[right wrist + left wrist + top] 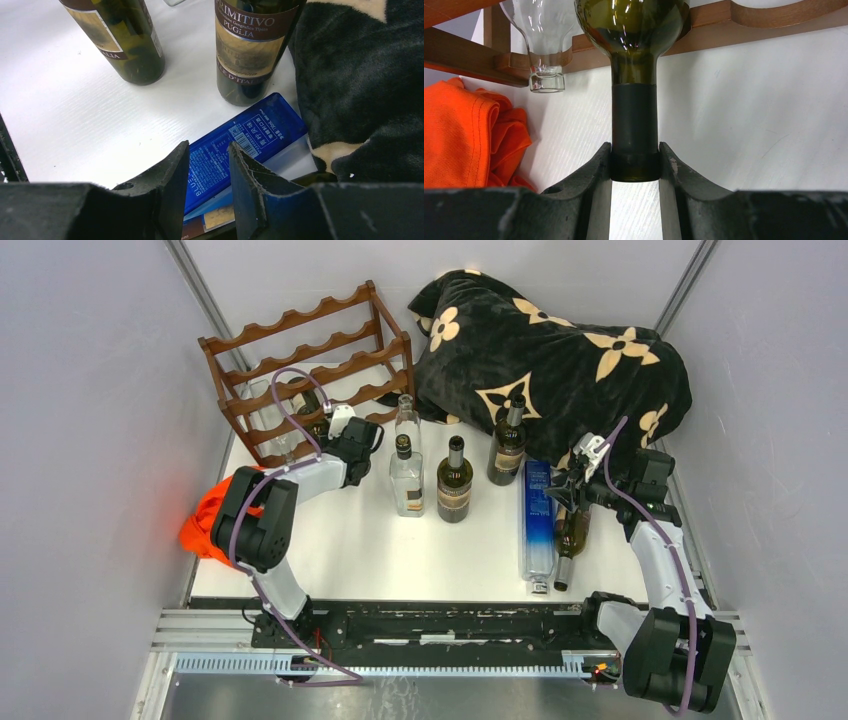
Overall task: Put the wine bottle on the wine rack
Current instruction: Place the wine bottle in the wine rack.
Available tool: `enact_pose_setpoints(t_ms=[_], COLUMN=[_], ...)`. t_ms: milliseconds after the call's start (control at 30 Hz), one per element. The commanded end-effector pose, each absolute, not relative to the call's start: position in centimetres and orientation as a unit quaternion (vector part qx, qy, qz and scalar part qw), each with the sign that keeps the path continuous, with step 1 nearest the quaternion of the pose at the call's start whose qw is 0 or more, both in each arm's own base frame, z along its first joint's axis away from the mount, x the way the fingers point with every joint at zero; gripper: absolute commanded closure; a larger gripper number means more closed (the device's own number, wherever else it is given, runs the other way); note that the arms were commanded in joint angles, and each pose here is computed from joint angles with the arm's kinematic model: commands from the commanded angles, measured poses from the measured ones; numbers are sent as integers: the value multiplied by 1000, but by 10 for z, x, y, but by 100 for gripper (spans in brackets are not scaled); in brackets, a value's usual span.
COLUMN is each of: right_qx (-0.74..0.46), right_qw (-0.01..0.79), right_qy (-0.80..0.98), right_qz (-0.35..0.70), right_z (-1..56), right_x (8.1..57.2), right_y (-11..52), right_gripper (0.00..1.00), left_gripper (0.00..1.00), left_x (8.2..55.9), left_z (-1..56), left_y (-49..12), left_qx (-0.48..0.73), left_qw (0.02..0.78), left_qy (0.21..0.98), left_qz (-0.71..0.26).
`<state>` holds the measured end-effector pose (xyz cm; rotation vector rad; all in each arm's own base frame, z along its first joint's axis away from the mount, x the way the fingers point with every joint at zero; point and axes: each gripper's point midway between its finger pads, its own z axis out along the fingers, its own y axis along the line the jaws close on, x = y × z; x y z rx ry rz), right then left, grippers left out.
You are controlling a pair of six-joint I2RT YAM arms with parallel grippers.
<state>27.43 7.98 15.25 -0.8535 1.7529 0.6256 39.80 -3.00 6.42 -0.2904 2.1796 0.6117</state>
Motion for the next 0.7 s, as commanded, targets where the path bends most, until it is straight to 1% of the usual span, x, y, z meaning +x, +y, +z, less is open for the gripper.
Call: enact_pose_setpoints(t_ms=[0,100,667], right_qx=[-376,-377,-381], right_qw=[538,539,535], right_qy=[713,712,711], right_qz=[248,247,251], right_z=[171,172,170], right_x=[282,282,281], right_y=[81,81,84], right_gripper=[59,59,59], left_gripper=[98,98,98], left_x=[395,394,408], left_z=[60,53,42], left_y=[-28,-28,-21], left_qx=[-117,-112,-57], left_qw=[402,383,349], left_qy=[877,885,894], left_qz=[236,241,274])
